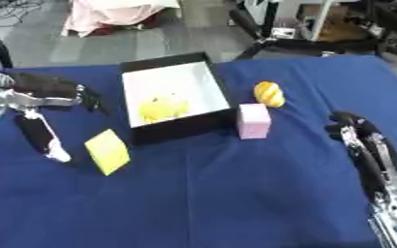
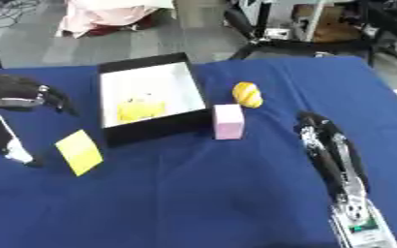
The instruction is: Pick up objects on the table and place them in the box.
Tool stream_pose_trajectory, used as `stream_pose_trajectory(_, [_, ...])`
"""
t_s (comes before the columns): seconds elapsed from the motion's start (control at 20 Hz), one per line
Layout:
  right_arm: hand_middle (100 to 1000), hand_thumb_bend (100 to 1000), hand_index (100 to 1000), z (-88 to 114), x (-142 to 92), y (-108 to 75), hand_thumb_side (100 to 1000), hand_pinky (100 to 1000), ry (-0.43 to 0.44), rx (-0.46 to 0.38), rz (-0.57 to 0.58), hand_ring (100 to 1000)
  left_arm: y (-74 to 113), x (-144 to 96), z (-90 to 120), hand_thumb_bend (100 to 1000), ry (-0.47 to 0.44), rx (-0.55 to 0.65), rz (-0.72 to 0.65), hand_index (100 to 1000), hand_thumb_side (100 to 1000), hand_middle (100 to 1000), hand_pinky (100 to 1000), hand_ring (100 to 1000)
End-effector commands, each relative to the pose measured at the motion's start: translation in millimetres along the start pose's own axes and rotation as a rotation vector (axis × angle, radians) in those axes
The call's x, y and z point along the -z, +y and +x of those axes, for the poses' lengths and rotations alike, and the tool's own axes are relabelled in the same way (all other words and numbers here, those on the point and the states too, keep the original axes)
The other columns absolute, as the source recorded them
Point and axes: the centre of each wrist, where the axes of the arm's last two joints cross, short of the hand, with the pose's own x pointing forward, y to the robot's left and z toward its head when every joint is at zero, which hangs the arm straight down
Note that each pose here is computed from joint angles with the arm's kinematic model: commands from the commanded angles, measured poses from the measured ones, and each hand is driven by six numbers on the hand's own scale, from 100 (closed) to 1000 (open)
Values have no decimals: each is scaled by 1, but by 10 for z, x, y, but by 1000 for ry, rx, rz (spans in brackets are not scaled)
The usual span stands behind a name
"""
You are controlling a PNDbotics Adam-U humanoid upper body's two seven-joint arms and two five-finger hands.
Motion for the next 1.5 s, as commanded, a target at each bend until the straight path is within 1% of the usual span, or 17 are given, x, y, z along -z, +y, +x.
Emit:
stream_pose_trajectory(0.05, [743,100,786,41,33,-54,707,787,-18,-19,4,740,42,9,-82,624,-42,113,-89,912,362,811,856,780])
stream_pose_trajectory(0.3, [743,100,785,44,36,-48,707,787,-19,-17,5,740,-55,114,-155,629,-35,112,-92,910,362,809,853,777])
stream_pose_trajectory(0.5, [742,100,785,44,38,-44,708,787,-19,-16,6,740,-107,182,-183,614,-38,106,-89,909,354,807,851,775])
stream_pose_trajectory(0.75, [742,100,785,47,41,-38,708,787,-20,-14,9,740,-141,286,-172,599,-52,106,-83,908,343,806,850,774])
stream_pose_trajectory(1.0, [742,100,785,49,44,-31,708,787,-22,-11,11,740,-158,397,-152,573,-69,121,-124,899,321,801,849,771])
stream_pose_trajectory(1.2, [742,100,785,48,45,-29,710,787,-21,-10,11,740,-186,440,-165,524,-70,120,-151,881,275,782,841,757])
stream_pose_trajectory(1.4, [742,100,785,47,46,-27,710,787,-21,-9,10,739,-213,463,-172,471,-73,116,-165,843,230,738,819,721])
stream_pose_trajectory(1.5, [742,100,785,47,46,-29,709,787,-21,-10,9,739,-215,463,-175,438,-75,111,-165,793,212,676,796,670])
